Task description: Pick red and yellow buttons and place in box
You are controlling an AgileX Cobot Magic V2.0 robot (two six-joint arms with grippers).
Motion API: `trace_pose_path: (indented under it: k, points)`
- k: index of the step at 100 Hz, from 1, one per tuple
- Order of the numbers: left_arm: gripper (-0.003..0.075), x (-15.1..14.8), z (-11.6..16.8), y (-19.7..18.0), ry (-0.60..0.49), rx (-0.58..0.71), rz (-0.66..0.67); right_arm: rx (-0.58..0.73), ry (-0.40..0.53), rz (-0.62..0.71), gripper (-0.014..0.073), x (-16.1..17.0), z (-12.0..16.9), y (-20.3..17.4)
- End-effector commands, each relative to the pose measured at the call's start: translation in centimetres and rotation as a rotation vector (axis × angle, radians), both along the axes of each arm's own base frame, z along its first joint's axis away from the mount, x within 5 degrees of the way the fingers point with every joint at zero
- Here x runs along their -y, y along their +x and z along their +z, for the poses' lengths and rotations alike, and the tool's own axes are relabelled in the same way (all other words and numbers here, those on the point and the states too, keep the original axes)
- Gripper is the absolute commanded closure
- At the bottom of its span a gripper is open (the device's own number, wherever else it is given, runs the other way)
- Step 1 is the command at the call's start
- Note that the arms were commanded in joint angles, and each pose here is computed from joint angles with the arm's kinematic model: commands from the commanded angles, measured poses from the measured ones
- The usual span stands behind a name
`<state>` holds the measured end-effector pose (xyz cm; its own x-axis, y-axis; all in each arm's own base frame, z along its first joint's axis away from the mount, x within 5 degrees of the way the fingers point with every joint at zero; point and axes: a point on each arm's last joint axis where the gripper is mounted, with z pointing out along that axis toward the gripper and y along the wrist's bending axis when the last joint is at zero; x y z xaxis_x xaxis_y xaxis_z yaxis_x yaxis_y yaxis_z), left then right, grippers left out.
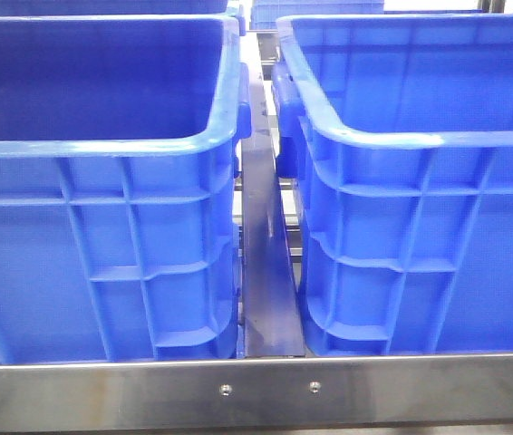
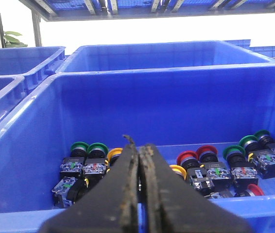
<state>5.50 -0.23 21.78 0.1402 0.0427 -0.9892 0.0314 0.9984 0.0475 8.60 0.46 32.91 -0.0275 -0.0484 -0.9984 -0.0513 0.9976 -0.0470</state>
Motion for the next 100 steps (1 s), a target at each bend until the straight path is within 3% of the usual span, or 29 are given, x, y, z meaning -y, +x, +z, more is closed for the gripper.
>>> trace_pose_path:
  k: [1, 16, 62, 100]
  points:
    - [0.0739, 0.1, -0.7, -0.1, -0.011, 0.061, -0.016, 0.180, 0.007, 0.001, 0.0690, 0.0, 0.6, -0.6]
    - [0.0739, 0.1, -0.7, -0.1, -0.011, 0.061, -0.016, 0.284, 0.025, 0.030, 0.0690, -0.1, -2.0, -2.1]
    - [0.0739, 0.1, -0.7, -0.1, -0.011, 0.061, -0.016, 0.322, 0.068, -0.025, 0.0690, 0.4, -10.3, -3.5]
    - [0.0739, 0.1, -0.7, -0.1, -0.011, 0.061, -0.016, 0.354, 0.046, -0.020, 0.0690, 0.3, -10.0, -3.6]
